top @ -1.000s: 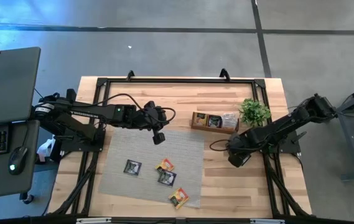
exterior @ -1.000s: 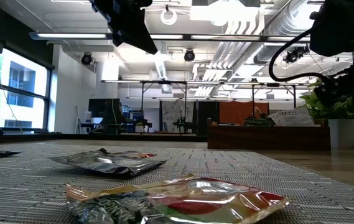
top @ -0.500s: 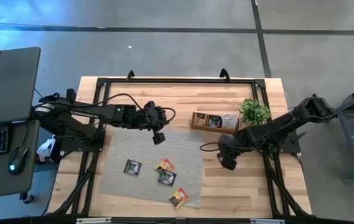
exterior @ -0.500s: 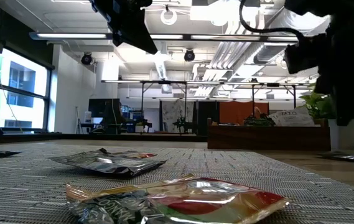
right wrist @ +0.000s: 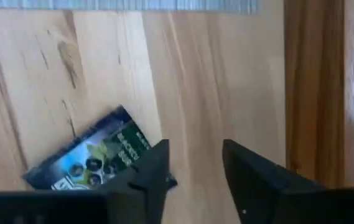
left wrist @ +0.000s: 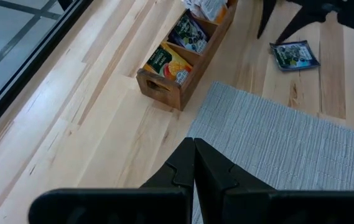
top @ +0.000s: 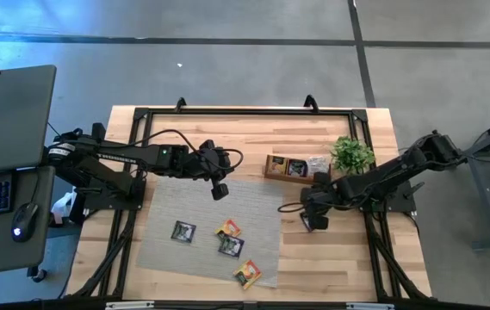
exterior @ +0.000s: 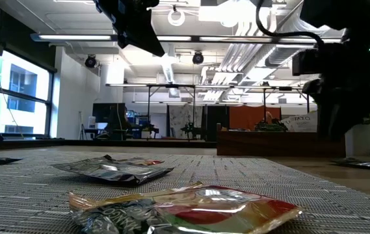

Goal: Pick & Place Tea
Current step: Put the dark purple tea bag in the middle section of the wooden organizer

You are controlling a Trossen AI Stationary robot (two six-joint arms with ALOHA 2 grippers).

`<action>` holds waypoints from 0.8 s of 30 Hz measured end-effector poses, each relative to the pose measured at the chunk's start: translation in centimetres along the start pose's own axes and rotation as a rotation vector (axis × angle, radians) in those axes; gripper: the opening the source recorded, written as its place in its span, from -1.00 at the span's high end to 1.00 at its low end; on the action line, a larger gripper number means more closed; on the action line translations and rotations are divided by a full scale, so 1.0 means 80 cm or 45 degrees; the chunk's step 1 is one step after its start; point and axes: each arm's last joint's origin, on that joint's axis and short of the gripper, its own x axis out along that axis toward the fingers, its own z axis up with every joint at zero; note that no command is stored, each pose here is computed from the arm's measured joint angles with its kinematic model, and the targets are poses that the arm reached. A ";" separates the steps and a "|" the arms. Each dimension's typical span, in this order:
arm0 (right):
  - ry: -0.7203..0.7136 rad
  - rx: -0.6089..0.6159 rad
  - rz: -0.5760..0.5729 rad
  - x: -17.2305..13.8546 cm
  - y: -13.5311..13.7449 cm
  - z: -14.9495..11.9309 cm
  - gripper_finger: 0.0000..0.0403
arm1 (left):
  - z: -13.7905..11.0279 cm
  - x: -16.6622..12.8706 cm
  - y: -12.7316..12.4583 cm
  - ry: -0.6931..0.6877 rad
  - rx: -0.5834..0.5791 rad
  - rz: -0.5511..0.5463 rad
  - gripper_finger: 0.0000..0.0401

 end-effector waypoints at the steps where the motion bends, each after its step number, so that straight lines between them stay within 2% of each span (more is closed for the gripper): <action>1: -0.012 -0.004 0.018 0.000 0.001 0.002 0.22 | 0.000 0.000 0.000 0.000 0.000 0.000 1.00; 4: -0.012 0.008 0.103 0.000 0.002 0.005 0.07 | 0.000 0.000 0.000 0.000 0.000 -0.001 1.00; 11: -0.010 -0.032 0.104 0.008 0.006 -0.007 -0.10 | 0.000 0.000 0.000 0.001 0.000 0.000 1.00; 19: -0.060 0.019 0.173 0.044 -0.002 -0.046 -0.05 | 0.000 0.000 0.000 0.002 0.000 -0.001 1.00; 24: -0.090 0.054 0.151 0.052 -0.006 -0.056 0.14 | 0.000 0.000 0.000 0.001 0.000 -0.001 1.00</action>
